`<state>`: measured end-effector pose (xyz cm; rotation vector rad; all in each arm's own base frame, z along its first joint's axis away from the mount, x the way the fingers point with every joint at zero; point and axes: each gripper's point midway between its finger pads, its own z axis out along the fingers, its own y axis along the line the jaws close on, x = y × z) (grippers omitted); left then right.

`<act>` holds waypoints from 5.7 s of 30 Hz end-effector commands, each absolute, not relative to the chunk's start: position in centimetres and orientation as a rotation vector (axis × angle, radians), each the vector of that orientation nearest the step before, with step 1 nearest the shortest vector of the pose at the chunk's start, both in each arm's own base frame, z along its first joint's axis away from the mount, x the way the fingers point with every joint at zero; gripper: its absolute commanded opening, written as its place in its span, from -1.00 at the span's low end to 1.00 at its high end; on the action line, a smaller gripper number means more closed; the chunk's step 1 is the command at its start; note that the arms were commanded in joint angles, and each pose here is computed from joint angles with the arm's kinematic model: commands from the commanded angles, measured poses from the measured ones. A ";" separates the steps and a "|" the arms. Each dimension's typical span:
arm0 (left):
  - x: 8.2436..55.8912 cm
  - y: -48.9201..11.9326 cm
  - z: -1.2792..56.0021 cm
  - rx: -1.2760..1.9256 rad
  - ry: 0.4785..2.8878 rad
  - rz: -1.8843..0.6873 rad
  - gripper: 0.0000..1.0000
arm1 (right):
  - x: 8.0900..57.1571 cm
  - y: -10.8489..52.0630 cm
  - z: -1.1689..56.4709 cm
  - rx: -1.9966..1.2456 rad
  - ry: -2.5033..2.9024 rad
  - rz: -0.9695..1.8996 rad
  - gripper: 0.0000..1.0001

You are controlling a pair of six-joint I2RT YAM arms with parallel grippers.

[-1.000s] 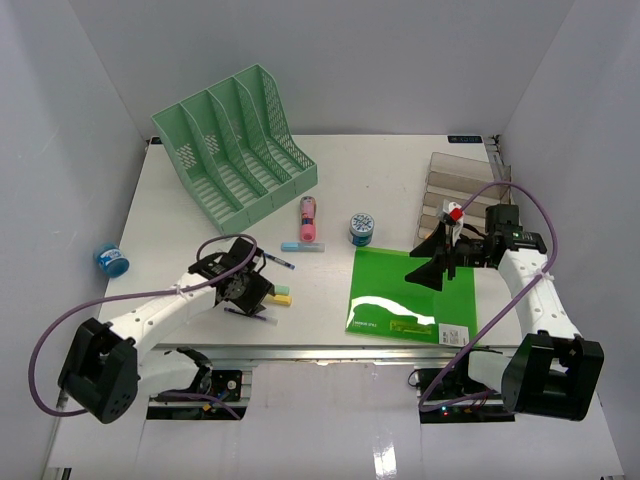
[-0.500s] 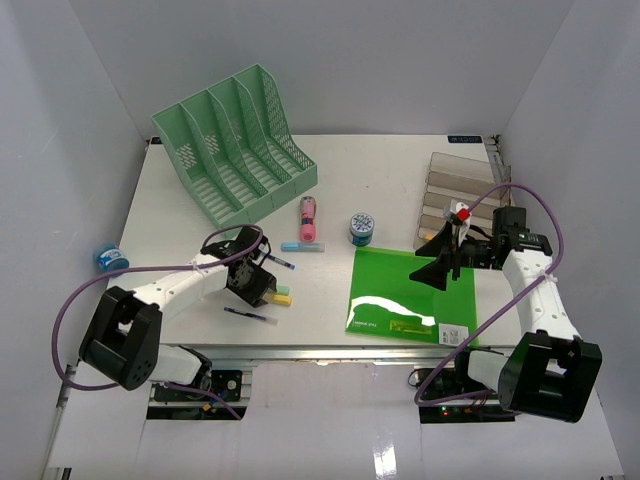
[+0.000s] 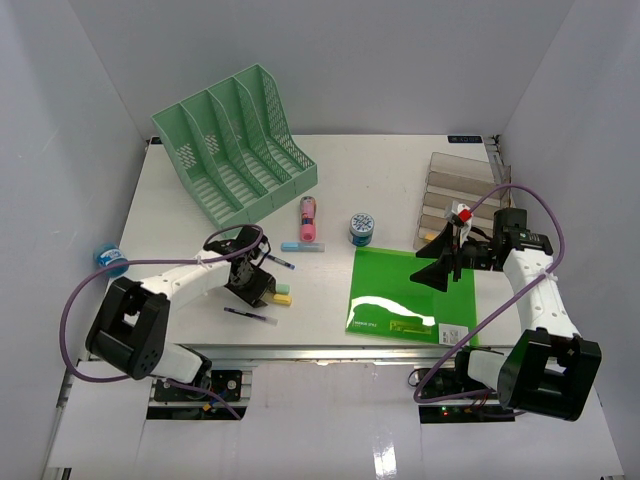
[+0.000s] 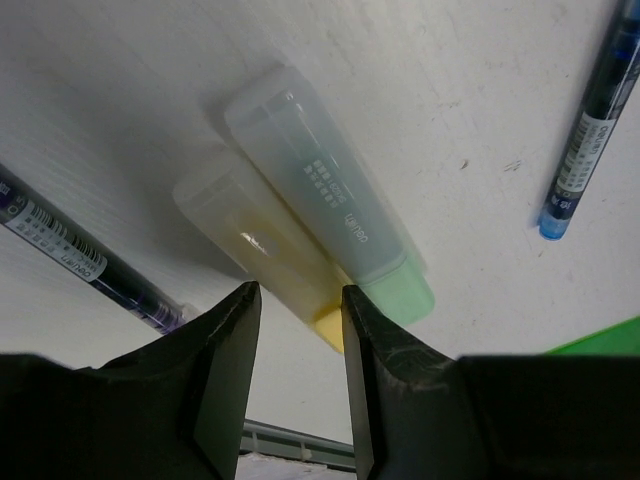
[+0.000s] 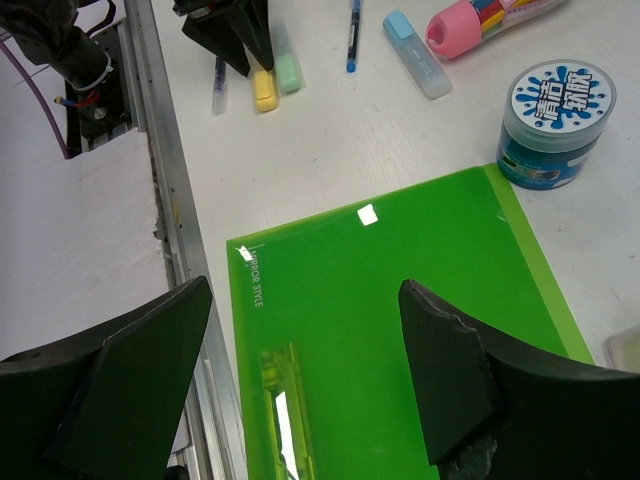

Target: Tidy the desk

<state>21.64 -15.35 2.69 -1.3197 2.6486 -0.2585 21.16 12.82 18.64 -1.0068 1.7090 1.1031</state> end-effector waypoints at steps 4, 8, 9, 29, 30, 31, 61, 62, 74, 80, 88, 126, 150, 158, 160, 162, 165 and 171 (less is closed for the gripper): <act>23.0 -15.7 2.9 -1.348 2.642 -0.264 0.02 | 21.0 12.9 19.1 -0.994 1.676 1.126 0.64; 23.3 -15.8 2.8 -1.344 2.647 -0.261 0.05 | 21.0 12.9 19.1 -0.993 1.675 1.126 0.64; 23.4 -15.8 2.8 -1.342 2.648 -0.260 0.05 | 21.0 12.9 19.1 -0.993 1.675 1.127 0.64; 23.3 -16.2 4.2 -1.284 2.631 -0.369 -0.38 | 20.4 13.0 19.1 -0.989 1.669 1.163 0.64; 23.1 -16.5 4.5 -1.275 2.638 -0.398 -0.41 | 20.4 13.0 19.1 -0.997 1.659 1.160 0.64; 23.0 -16.7 4.8 -1.264 2.644 -0.427 -0.45 | 20.3 13.0 19.1 -1.004 1.651 1.159 0.65; 25.4 -35.7 18.4 -0.294 2.338 -1.292 -1.00 | 21.2 21.9 20.2 -0.903 2.017 1.142 0.80; 25.5 -36.1 18.5 -0.286 2.332 -1.303 -1.00 | 21.4 22.0 19.9 -0.881 2.050 1.138 0.80; 26.3 -39.6 20.0 -0.223 2.252 -1.439 -1.00 | 23.5 22.4 18.0 -0.751 2.163 1.044 0.92; 26.4 -40.4 20.0 -0.221 2.250 -1.472 -1.00 | 24.2 22.5 17.2 -0.738 2.191 1.026 0.83; 26.1 -40.8 20.2 -0.221 2.245 -1.492 -1.00 | 24.7 22.6 16.8 -0.734 2.203 1.015 0.25; 19.5 -24.3 19.9 -0.343 2.078 -1.148 0.88 | 29.1 6.6 18.2 -1.312 2.034 0.041 -0.84; 17.2 -19.2 14.1 -0.520 2.164 -0.986 0.95 | 36.6 -3.8 10.7 -1.542 2.120 -0.142 -0.66; 17.5 -19.6 13.1 -0.535 2.188 -0.975 0.95 | 35.2 -3.0 9.0 -1.624 2.079 -0.084 -0.62; 17.6 -19.7 12.9 -0.535 2.196 -0.965 0.95 | 35.4 -3.1 8.6 -1.625 2.093 -0.080 -0.60; 17.8 -19.8 12.3 -0.539 2.217 -0.940 0.95 | 35.6 -3.2 8.4 -1.619 2.103 -0.077 -0.55; 18.1 -20.0 11.6 -0.543 2.250 -0.911 0.95 | 36.0 -3.4 8.0 -1.608 2.126 -0.076 -0.27; 18.8 -20.4 11.1 -0.542 2.290 -0.887 0.95 | 36.2 -3.5 8.1 -1.598 2.123 -0.073 0.24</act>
